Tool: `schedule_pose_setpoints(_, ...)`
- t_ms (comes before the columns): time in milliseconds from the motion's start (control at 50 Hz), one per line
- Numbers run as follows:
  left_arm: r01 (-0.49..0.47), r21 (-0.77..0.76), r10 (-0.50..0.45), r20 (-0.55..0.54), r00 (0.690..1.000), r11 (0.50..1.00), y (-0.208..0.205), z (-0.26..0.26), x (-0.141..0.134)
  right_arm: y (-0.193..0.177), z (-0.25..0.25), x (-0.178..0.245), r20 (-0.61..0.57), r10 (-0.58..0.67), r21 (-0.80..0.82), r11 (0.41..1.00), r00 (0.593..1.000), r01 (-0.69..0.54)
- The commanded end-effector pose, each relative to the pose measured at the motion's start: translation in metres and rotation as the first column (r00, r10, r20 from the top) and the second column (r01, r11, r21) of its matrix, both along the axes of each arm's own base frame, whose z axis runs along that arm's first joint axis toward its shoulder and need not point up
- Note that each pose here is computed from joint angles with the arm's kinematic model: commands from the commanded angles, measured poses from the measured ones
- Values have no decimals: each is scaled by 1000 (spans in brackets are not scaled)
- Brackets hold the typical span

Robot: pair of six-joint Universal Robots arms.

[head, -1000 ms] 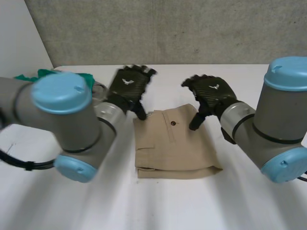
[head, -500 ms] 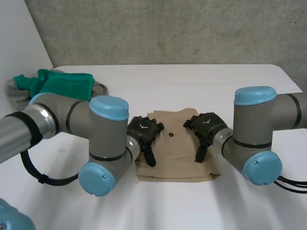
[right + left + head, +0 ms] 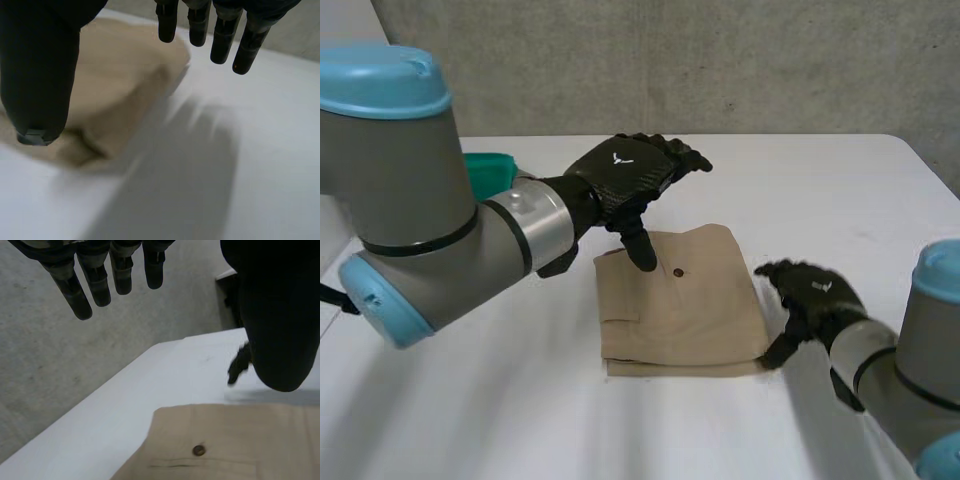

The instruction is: Fold the laundry.

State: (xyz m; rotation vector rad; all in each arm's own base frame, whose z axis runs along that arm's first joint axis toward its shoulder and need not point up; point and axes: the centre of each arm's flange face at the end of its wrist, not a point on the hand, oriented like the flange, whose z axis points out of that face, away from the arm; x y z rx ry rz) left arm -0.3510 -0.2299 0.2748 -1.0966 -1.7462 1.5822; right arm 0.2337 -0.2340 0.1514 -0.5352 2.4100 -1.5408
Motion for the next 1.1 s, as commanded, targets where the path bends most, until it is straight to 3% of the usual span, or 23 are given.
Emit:
schedule_pose_setpoints(20, 22, 39, -22, -13, 1000, 999, 6, 0, 1, 5, -28, 6, 25, 50, 50, 997, 998, -51)
schedule_pose_setpoints(760, 25, 64, -25, -2, 1000, 998, 10, -7, 1, -51, -39, 56, 89, 115, -65, 992, 989, -110)
schedule_pose_setpoints(900, 23, 61, -23, -2, 1000, 998, 9, -7, 2, -92, -21, 66, 143, 100, -156, 985, 985, -78)
schedule_pose_setpoints(1100, 23, 57, -23, -4, 1000, 998, 10, -5, 2, -202, -2, -8, 145, -119, -211, 966, 982, 148)
